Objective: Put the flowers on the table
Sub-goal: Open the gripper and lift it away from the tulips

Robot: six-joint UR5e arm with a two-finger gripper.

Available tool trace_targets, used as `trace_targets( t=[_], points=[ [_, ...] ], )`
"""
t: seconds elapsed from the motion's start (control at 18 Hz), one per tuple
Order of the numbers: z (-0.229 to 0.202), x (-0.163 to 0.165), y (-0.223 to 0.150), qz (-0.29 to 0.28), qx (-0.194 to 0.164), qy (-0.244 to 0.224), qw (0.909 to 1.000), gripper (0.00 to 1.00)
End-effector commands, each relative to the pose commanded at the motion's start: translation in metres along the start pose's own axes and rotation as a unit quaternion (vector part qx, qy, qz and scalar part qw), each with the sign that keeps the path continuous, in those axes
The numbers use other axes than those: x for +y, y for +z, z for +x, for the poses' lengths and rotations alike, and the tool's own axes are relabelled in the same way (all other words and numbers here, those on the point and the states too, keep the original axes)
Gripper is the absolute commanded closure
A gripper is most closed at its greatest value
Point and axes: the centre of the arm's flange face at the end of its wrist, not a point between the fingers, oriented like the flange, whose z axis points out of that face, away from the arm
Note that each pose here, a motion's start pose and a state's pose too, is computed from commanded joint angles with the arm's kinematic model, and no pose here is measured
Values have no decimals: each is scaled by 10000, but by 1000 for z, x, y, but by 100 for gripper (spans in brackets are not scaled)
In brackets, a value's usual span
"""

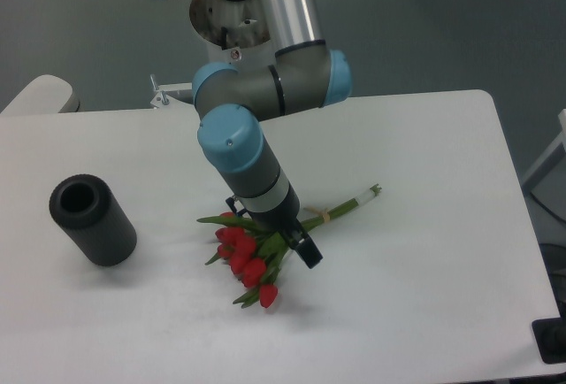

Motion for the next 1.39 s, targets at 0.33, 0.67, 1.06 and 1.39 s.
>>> trace_targets(
  t=[0.33, 0.67, 1.06, 1.39],
  points=[
    [-55, 31, -46, 1017, 220, -574, 9929, 0],
    [-85, 65, -67, 1519, 311, -815, 9845, 0],
    [-106, 114, -64, 1587, 278, -418, 9860, 0],
    [-115, 146, -50, 1549, 266, -148, 9875, 0]
  ],
)
